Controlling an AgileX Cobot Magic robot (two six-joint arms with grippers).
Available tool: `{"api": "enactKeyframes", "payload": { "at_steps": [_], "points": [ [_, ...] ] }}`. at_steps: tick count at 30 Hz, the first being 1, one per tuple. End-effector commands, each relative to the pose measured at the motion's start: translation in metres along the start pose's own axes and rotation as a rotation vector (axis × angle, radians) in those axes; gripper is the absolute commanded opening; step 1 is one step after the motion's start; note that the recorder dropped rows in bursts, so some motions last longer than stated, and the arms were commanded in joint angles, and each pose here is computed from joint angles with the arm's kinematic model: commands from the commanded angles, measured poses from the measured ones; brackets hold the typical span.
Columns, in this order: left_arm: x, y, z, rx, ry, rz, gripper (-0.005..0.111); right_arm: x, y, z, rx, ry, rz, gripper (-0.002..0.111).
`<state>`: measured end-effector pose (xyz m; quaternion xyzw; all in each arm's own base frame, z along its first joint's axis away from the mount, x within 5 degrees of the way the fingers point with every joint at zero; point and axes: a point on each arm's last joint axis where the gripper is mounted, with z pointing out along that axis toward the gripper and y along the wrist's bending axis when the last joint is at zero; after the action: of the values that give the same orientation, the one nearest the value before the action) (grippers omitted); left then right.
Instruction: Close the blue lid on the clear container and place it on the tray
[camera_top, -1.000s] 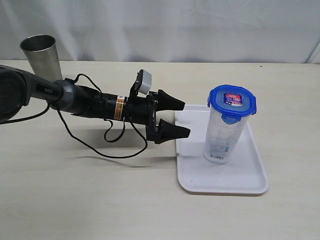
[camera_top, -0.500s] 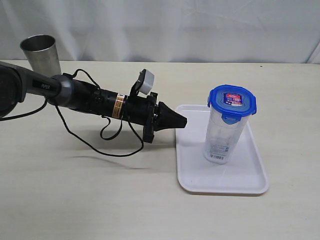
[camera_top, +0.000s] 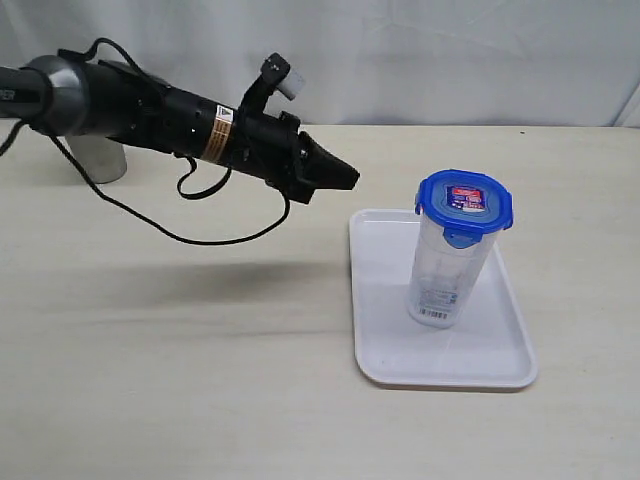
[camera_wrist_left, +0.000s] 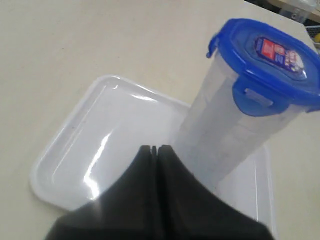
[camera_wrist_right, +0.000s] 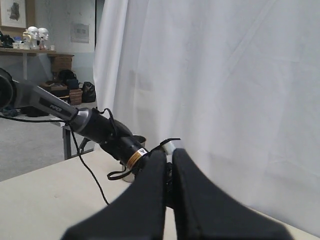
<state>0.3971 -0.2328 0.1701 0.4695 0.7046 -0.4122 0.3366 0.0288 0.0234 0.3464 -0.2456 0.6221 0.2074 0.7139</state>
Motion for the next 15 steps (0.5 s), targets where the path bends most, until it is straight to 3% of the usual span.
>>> {"api": "enactKeyframes", "payload": {
  "at_steps": [1, 8, 10, 15],
  "points": [
    [-0.008, -0.003, -0.019, -0.190, 0.008, -0.071, 0.000, 0.002, 0.000, 0.000, 0.002, 0.008, -0.010, 0.004],
    [0.003, -0.020, -0.076, -0.798, 0.089, -0.077, 0.000, 0.002, 0.000, 0.000, 0.002, 0.008, -0.010, 0.004],
    [0.000, -0.028, -0.089, -0.862, 0.083, -0.067, 0.000, 0.002, 0.000, 0.000, 0.002, 0.008, -0.010, 0.004],
    [-0.010, -0.048, -0.108, -0.884, 0.045, -0.045, 0.000, 0.002, 0.000, 0.000, 0.002, 0.008, -0.010, 0.004]
  ]
}}
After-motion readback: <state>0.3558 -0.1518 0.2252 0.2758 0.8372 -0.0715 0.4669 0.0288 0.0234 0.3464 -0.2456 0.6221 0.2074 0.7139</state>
